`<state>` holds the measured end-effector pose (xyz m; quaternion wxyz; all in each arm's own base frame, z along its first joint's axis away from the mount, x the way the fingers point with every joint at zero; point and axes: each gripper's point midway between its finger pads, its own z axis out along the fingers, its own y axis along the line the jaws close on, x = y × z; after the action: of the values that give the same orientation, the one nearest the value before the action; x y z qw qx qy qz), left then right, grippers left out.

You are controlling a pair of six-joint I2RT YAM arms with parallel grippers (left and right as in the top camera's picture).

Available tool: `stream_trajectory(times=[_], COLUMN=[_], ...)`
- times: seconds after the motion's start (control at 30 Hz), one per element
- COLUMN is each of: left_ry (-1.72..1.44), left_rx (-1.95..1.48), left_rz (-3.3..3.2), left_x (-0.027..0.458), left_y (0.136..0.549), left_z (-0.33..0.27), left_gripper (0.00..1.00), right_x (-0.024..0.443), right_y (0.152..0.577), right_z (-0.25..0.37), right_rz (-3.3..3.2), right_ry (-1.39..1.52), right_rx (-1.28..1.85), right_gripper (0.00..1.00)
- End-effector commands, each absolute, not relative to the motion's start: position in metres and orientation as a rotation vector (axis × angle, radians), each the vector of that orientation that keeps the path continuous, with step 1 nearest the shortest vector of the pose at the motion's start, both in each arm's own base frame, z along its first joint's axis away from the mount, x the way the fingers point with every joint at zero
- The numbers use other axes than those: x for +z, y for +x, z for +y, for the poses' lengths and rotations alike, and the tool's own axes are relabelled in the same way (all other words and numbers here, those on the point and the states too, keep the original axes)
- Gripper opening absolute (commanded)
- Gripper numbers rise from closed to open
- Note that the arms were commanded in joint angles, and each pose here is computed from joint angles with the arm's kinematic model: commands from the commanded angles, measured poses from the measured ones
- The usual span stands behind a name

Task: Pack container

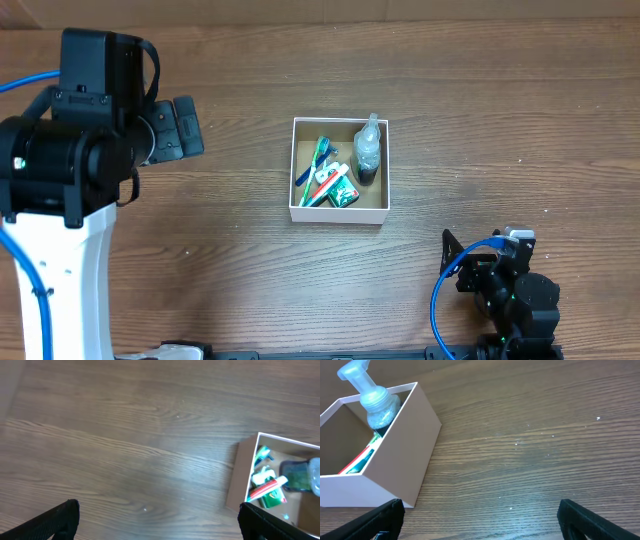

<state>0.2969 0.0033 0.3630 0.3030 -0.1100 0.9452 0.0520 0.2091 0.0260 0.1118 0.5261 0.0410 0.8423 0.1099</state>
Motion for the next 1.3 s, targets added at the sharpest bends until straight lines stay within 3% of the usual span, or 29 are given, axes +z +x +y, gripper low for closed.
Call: stream_trajectory(times=[0.0,0.13,0.27,0.47,0.63,0.9,1.27], left_ry=[-0.244,-0.192,-0.185,-0.199,-0.181,-0.172,-0.169], left_rx=[0.189,0.103,0.078,0.028,0.027,-0.013,-0.03], left_rz=[2.359,2.204,2.093,2.029,2.007,1.977,1.911], left_x=[0.391,0.371,0.308,0.199,0.143,0.11,0.122], left_y=[0.272,0.286,0.288,0.251,0.227,0.221,0.222], left_z=[0.015,0.009,0.01,0.009,0.011,0.006,0.005], left_gripper=[1.0,1.0,1.0,1.0,1.0,1.0,1.0], right_x=[0.106,0.106,0.106,0.106,0.106,0.106,0.106], right_y=[0.209,0.209,0.209,0.209,0.209,0.209,0.209], right_z=[0.025,0.025,0.025,0.025,0.025,0.025,0.025], right_rz=[2.022,2.022,2.022,2.022,2.022,2.022,2.022], right_ry=[0.097,0.097,0.097,0.097,0.097,0.097,0.097], right_rx=[0.255,0.255,0.255,0.255,0.255,0.255,0.255], right_gripper=[1.0,1.0,1.0,1.0,1.0,1.0,1.0])
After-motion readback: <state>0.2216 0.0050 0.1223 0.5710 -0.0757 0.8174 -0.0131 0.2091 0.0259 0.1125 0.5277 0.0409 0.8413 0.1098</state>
